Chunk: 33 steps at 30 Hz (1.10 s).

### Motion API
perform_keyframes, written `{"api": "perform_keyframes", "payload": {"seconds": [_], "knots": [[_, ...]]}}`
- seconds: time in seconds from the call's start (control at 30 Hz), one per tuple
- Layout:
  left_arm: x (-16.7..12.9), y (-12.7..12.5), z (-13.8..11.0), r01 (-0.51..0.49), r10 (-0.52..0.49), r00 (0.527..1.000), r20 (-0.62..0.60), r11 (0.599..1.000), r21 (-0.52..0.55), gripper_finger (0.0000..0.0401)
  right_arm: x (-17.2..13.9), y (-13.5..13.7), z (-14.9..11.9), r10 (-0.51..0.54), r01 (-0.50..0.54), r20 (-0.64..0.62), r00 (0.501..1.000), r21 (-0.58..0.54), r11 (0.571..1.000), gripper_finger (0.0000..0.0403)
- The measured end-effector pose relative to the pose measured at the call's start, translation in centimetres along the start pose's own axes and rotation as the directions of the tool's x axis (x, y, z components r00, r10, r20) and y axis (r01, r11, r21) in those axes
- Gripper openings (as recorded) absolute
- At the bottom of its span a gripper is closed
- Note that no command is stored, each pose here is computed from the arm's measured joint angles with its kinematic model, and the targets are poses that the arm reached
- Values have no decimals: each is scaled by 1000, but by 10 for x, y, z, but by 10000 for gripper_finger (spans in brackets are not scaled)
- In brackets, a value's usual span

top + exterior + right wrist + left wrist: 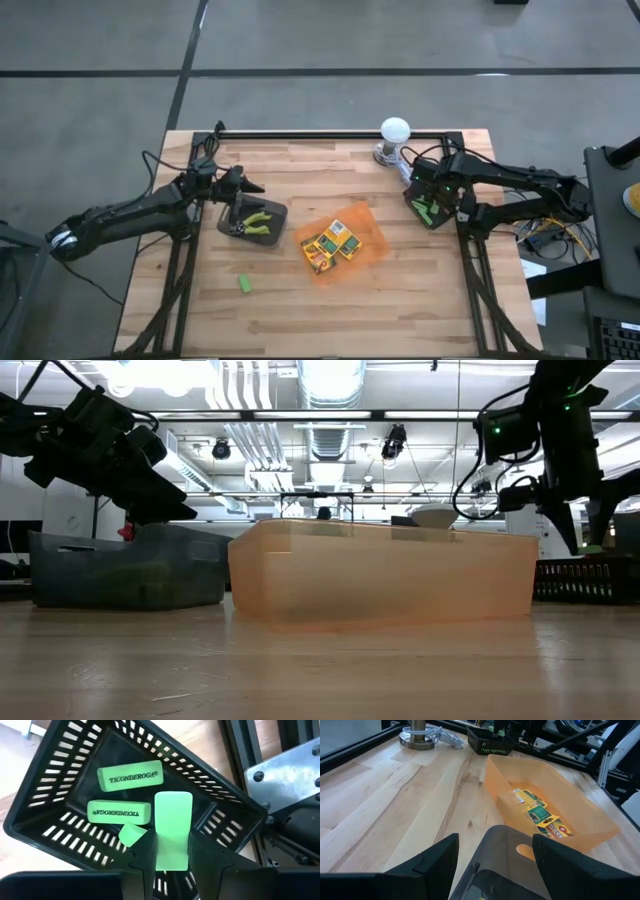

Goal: Pick & Place School Supplies
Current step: Put the right green eraser into the black basket, then put the green eraser into the black basket

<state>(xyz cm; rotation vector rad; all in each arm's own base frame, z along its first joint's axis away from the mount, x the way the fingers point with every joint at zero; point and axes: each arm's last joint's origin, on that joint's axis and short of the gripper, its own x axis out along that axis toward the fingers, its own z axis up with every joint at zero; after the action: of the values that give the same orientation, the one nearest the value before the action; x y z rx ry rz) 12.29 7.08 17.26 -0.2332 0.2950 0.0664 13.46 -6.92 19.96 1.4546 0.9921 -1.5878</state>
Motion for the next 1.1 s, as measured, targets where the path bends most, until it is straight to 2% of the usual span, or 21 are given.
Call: {"api": "perform_keyframes", "payload": {"seconds": [0.27,0.43,0.53,0.63,0.7,0.9,1.1], "knots": [[0,0,0,0,0,1000,0,1000,0,259,0,4,0,47,-47,-1,999,-19,999,109],[0,0,0,0,0,1000,0,1000,0,259,0,7,2,78,-77,0,997,-163,984,113],[0,0,0,0,0,1000,0,1000,0,259,0,9,3,99,-93,2,995,-303,948,110],[0,0,0,0,0,1000,0,1000,0,259,0,14,3,149,-132,-2,989,-467,874,107],[0,0,0,0,0,1000,0,1000,0,259,0,15,3,159,-145,-17,987,-515,845,104],[0,0,0,0,0,1000,0,1000,0,259,12,12,2,122,-120,-29,992,-517,848,91],[0,0,0,0,0,1000,0,1000,0,259,19,14,1,162,-161,-39,986,-493,855,87]]}}
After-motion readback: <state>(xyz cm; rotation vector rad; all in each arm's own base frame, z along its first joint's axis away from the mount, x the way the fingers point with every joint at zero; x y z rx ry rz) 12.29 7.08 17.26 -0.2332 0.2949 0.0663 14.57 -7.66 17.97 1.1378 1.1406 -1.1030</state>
